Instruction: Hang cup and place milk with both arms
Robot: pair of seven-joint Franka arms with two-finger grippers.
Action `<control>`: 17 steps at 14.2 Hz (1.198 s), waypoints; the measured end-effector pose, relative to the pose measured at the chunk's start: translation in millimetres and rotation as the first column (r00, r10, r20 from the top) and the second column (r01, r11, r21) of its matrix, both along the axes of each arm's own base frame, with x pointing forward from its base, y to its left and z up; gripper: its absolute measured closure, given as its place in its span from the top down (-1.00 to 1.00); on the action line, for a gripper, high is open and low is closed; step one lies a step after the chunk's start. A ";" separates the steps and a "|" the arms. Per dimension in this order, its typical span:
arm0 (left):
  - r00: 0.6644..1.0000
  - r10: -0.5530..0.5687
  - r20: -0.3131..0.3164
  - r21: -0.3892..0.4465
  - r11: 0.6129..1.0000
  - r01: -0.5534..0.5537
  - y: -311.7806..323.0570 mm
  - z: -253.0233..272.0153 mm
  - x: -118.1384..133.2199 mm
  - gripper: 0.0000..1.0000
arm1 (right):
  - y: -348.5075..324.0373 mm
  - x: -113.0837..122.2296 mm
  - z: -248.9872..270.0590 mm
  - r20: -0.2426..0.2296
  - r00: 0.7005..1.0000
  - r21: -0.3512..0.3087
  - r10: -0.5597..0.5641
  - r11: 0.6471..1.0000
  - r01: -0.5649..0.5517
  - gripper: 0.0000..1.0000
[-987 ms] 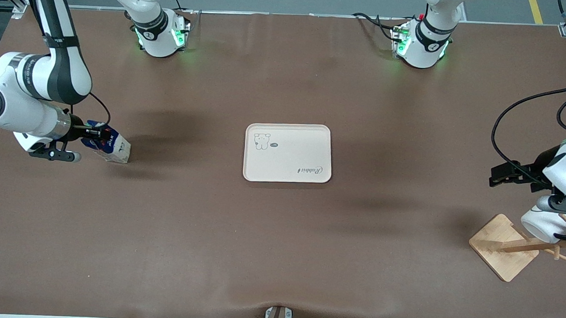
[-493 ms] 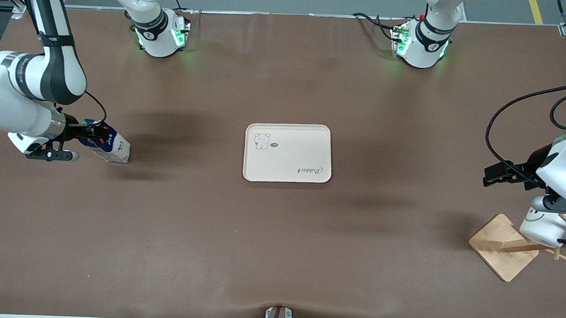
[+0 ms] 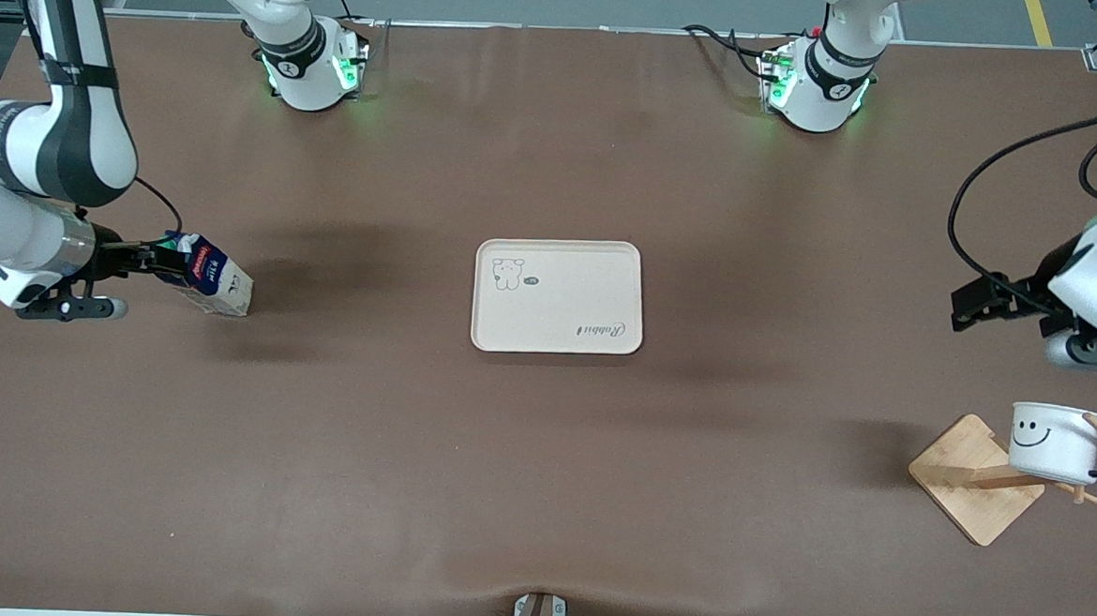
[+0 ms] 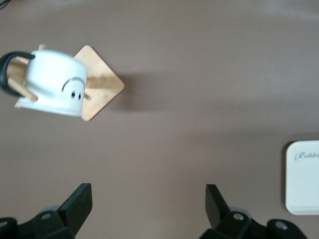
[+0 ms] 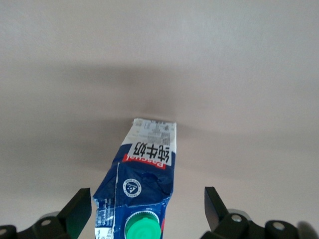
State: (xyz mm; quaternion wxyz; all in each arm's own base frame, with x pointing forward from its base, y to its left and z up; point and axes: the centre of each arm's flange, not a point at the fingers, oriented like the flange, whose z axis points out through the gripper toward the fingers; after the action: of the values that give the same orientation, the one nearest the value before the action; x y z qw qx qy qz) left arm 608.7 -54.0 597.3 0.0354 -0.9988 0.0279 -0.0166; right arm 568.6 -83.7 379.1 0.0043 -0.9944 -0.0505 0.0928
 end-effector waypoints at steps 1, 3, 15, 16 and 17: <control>1.000 -0.004 -0.004 0.011 1.000 0.004 -4.1 2.4 -10.2 1.00 | -0.8 6.3 10.5 0.020 1.000 -0.002 0.011 1.000 -0.011 1.00; 1.000 0.001 -0.017 0.027 1.000 -0.001 -4.4 2.1 -29.1 1.00 | -2.1 18.0 36.4 0.047 0.999 -0.005 0.019 1.000 -0.019 1.00; 0.996 0.025 -0.087 -0.046 0.999 -0.029 -21.7 12.2 -60.7 1.00 | -2.2 36.3 140.1 -0.063 0.998 0.079 -0.024 0.996 0.029 1.00; 0.995 0.019 -0.094 -0.061 0.998 -0.025 -28.1 15.4 -64.3 1.00 | -4.4 32.1 142.0 -0.080 0.996 0.085 -0.028 0.996 0.035 1.00; 0.996 0.011 -0.091 -0.076 0.997 -0.018 -34.9 19.6 -65.9 1.00 | -5.6 30.6 143.6 -0.082 0.996 0.088 -0.031 0.995 0.038 1.00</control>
State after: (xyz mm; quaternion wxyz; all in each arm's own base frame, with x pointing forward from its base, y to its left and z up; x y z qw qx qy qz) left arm 542.8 -88.9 616.9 -0.0040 -0.9994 0.0217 0.0280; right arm 599.2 -89.3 522.7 0.0523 -0.9894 -0.0372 0.1303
